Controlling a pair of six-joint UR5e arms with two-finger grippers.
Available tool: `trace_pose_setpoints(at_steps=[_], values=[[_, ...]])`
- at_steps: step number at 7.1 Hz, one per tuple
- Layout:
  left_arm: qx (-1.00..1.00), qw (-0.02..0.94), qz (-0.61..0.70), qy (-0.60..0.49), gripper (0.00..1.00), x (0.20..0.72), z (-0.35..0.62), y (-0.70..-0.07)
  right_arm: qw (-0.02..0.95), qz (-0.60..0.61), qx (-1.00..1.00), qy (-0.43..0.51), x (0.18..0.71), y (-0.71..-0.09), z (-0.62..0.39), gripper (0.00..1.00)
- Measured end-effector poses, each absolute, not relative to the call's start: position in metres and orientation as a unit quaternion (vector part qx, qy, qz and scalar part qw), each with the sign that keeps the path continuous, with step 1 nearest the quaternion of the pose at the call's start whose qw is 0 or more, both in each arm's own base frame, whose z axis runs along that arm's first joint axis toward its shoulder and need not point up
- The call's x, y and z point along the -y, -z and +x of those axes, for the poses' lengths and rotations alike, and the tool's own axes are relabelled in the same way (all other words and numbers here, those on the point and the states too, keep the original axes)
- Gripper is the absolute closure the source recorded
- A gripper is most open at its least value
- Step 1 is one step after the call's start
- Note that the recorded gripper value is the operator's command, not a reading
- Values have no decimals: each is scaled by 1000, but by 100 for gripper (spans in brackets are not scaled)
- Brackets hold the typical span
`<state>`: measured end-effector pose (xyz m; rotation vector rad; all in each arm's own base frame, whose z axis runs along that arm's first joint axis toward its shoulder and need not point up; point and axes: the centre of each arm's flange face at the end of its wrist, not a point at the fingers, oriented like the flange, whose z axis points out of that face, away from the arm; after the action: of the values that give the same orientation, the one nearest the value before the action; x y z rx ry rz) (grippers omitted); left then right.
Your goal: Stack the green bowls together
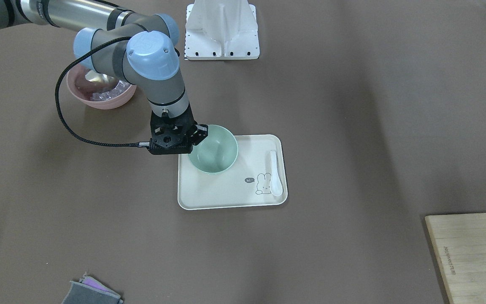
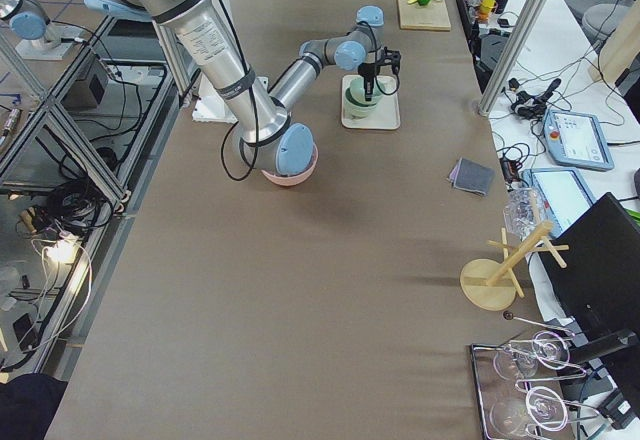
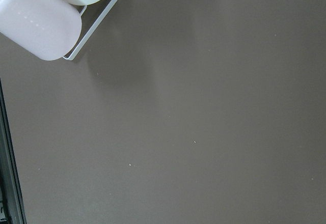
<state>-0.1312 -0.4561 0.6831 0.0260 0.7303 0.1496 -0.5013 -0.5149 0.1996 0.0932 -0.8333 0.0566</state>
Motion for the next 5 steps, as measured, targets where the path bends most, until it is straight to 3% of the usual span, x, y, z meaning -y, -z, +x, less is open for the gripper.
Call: trace_pose_setpoints(at_steps=[5], values=[[-357, 931, 13, -73, 1, 457, -130, -682, 905, 55, 422, -17, 500, -209, -516, 100]])
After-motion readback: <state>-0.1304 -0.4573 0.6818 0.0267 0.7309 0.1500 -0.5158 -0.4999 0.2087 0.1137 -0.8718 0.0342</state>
